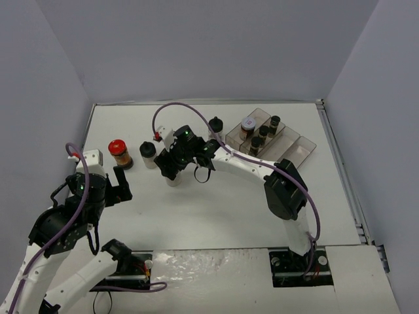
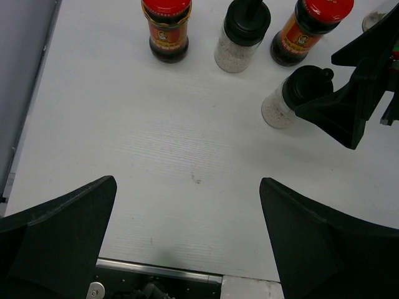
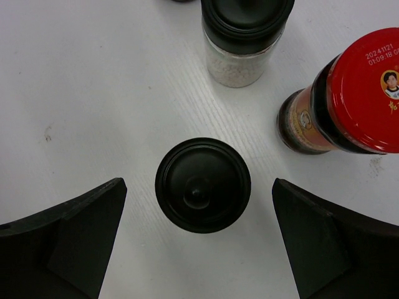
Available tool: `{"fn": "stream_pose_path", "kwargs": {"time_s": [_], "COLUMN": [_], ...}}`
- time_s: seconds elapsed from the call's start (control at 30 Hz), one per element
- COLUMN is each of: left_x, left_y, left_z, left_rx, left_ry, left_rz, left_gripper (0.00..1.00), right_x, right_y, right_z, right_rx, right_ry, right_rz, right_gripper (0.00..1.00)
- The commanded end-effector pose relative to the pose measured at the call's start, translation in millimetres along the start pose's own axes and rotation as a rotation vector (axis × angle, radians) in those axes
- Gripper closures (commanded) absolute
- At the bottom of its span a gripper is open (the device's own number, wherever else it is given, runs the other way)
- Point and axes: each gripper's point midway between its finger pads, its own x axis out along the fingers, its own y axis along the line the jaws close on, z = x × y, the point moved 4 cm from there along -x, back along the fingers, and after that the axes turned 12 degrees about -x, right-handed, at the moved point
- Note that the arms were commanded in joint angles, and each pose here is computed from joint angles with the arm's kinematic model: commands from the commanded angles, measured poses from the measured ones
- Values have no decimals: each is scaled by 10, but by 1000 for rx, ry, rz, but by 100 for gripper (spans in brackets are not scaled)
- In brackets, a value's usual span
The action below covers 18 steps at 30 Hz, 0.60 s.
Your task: Organize the condiment bottles
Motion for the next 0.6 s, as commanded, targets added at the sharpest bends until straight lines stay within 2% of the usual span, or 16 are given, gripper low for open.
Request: {"fn": "stream_pose_path", "kwargs": {"time_s": [0.0,0.2,0.43,0.57], "left_x": [-52,-38,-29,-19], "left_y": [-69,-77,-76,-80], "left_z": [136,130,121,114], "left_rx": [-29,-20,-15,-12], "left_ry": [-29,-22,-20,-18], "left_rz": [-20,-18,-17,-18], "left_gripper": [3,3,3,3], "right_x": [38,133,147,136], "right_y": [-46,-60,-65,-57], "right_z": [334,283,228,178], "right_rx": [-42,-33,-29,-22], "right_ry": [-91,-69,-53,-40], "right_rz": [-33,-58,-72,-76], "right_gripper": [1,8,34,42]}}
